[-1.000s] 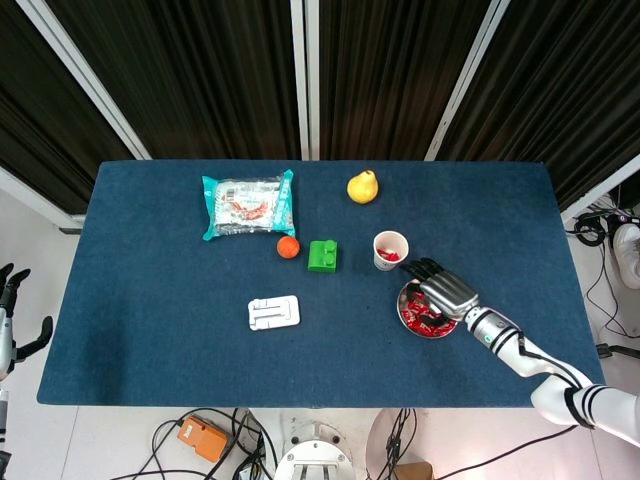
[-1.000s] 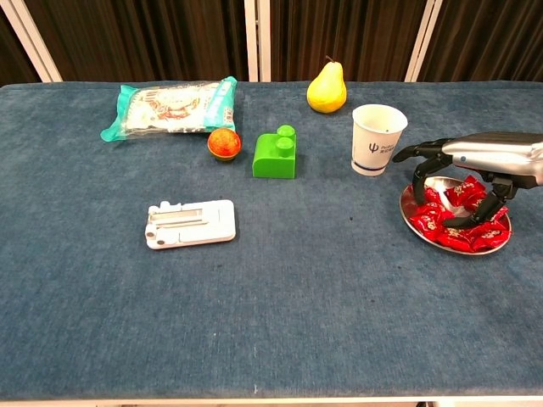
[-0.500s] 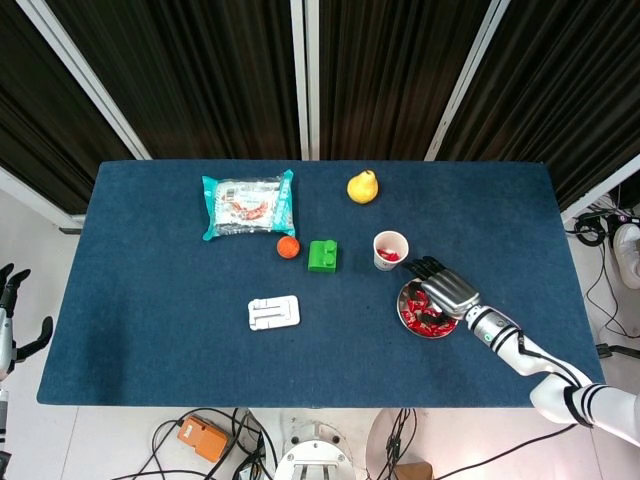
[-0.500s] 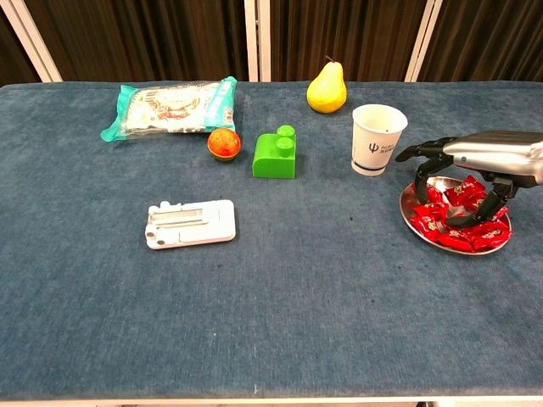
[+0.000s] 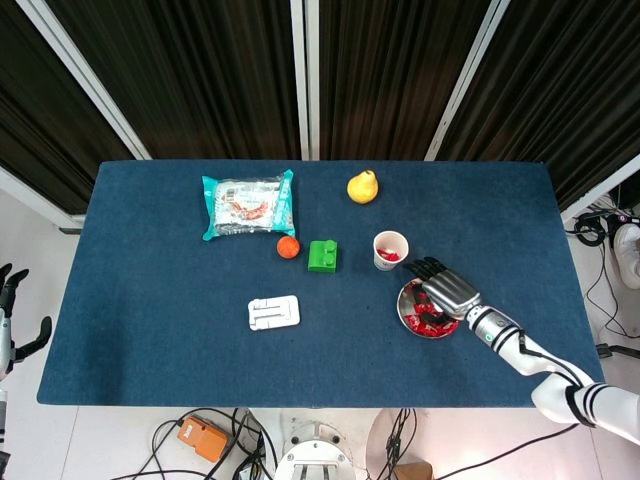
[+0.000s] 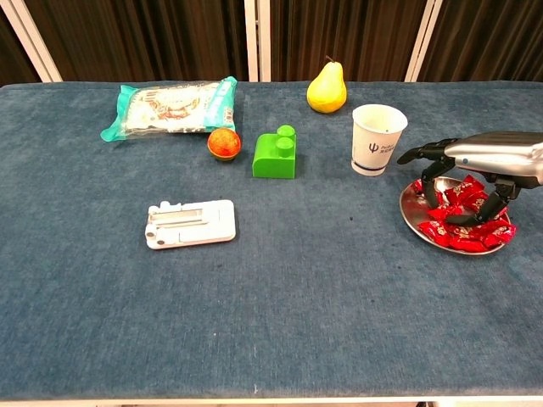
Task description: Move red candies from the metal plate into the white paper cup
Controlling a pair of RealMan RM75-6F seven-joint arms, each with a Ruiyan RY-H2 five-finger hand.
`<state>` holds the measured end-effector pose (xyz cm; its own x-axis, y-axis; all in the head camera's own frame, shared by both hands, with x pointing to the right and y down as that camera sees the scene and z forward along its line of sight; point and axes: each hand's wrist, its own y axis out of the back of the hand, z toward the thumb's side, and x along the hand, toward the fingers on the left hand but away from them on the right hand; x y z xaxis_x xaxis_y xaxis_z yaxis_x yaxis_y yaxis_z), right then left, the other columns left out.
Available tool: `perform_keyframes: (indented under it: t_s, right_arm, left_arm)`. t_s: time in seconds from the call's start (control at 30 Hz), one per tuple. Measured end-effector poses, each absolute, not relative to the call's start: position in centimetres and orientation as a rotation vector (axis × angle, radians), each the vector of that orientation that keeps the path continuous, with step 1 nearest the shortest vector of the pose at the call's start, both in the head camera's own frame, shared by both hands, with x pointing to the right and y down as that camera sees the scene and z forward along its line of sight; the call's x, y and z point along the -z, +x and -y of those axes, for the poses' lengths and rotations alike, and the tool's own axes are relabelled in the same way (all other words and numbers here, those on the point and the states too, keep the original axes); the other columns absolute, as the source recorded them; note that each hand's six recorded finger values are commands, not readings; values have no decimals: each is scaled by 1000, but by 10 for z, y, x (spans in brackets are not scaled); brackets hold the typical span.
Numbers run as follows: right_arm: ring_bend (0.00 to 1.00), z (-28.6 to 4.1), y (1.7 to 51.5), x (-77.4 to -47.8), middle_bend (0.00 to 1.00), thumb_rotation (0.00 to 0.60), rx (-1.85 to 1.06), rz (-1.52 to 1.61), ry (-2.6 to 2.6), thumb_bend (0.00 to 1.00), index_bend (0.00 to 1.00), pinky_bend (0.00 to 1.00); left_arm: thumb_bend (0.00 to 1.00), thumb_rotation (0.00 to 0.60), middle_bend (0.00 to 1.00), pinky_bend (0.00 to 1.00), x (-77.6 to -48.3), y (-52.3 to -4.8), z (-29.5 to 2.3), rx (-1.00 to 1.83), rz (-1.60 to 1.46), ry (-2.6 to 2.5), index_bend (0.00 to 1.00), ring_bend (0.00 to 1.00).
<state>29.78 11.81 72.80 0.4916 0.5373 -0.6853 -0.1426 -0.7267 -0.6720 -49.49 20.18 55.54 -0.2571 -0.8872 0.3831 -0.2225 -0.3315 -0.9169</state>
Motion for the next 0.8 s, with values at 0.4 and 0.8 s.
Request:
perform_keyframes:
  t_s: [0.4,0.8]
  right_arm:
    - [0,-107,298,-703,93,600,-1203,427,-2050,579,611,0]
    - [0,-65,299,-651,93,600,-1089,624,-1993,580,610,0]
  left_arm:
    - [346,600,0,0,-556,-494,-202,1633,-1367,-1466,114,0]
    - [346,600,0,0,-556,-492,-202,1626,-1361,-1469,114,0]
